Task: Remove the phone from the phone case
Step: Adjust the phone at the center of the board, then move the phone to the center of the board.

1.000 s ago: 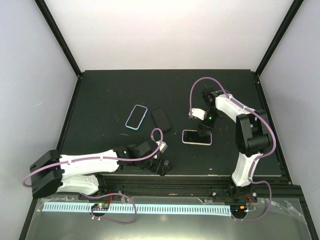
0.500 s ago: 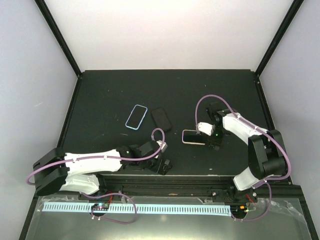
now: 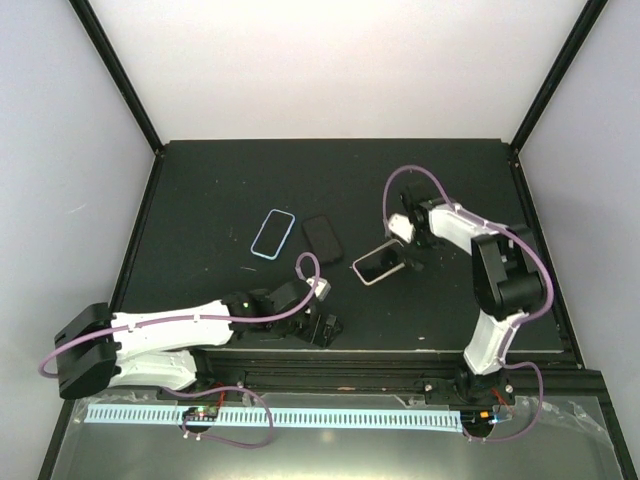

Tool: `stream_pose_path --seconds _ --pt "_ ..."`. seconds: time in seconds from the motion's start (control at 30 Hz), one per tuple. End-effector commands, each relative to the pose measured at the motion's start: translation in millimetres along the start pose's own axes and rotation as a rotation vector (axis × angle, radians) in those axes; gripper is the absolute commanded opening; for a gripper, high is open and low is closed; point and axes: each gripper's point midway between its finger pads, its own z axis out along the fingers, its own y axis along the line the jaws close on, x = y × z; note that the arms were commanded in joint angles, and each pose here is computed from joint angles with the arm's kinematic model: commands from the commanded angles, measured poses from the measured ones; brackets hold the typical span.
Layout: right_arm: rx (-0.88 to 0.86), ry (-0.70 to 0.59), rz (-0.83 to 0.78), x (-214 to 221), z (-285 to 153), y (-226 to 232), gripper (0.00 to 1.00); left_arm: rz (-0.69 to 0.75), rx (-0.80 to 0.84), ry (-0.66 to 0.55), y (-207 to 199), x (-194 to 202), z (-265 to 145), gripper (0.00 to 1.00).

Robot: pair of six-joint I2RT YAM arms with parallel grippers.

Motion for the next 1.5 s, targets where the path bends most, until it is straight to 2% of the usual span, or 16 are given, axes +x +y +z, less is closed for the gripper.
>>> stream_pose_path --seconds 0.0,0.1,0.2,0.3,0.43,0.53,0.6,0.73,0.9,1.0,1.33,1.47 --pt "0.142 -0.22 0.212 -76.4 -23.9 -69.6 1.0 -0.012 -0.019 -0.029 4.5 -2.6 -11.8 0.99" --pt "0.041 -0.324 0.275 -103.4 -42.5 -67.2 1.0 -0.003 -0.049 -0.048 8.2 -7.6 -18.5 0.99" --pt "0.006 -0.375 0.311 -103.7 -64.5 -62.5 1.0 0.008 -0.112 -0.072 15.0 -16.8 -24.5 0.99" --pt "0.013 -0.432 0.361 -84.1 -101.1 -59.8 1.0 0.036 -0.165 -0.112 13.9 -37.6 -29.7 0.99" --pt "0.001 -0.603 0.473 -55.4 -170.9 -49.7 1.0 0.067 -0.233 -0.117 6.7 -78.5 -29.9 0.99" --pt "0.009 -0.732 0.588 -27.5 -212.0 -39.2 1.0 0.083 -0.29 -0.069 6.9 -104.3 -19.1 0.99" --pt "-0.005 -0.795 0.666 -9.2 -224.0 -33.8 1.0 0.107 -0.306 -0.028 5.1 -119.7 -8.8 0.99" --pt "-0.035 -0.908 0.769 17.3 -223.4 -25.7 1.0 0.18 -0.341 0.036 1.0 -147.9 22.0 0.99" --pt "-0.054 -0.935 0.802 26.3 -193.8 -16.5 1.0 0.273 -0.359 0.12 -5.5 -171.5 71.9 0.99" --pt "-0.02 -0.937 0.798 30.1 -191.7 -18.9 1.0 0.311 -0.374 0.151 -4.1 -179.5 102.7 0.99" --pt "-0.024 -0.948 0.783 29.0 -194.3 -19.0 1.0 0.283 -0.36 0.211 18.2 -197.8 149.7 0.99" --pt "-0.02 -0.954 0.777 28.8 -196.2 -18.8 1.0 0.275 -0.291 0.233 17.3 -194.9 162.1 0.99"
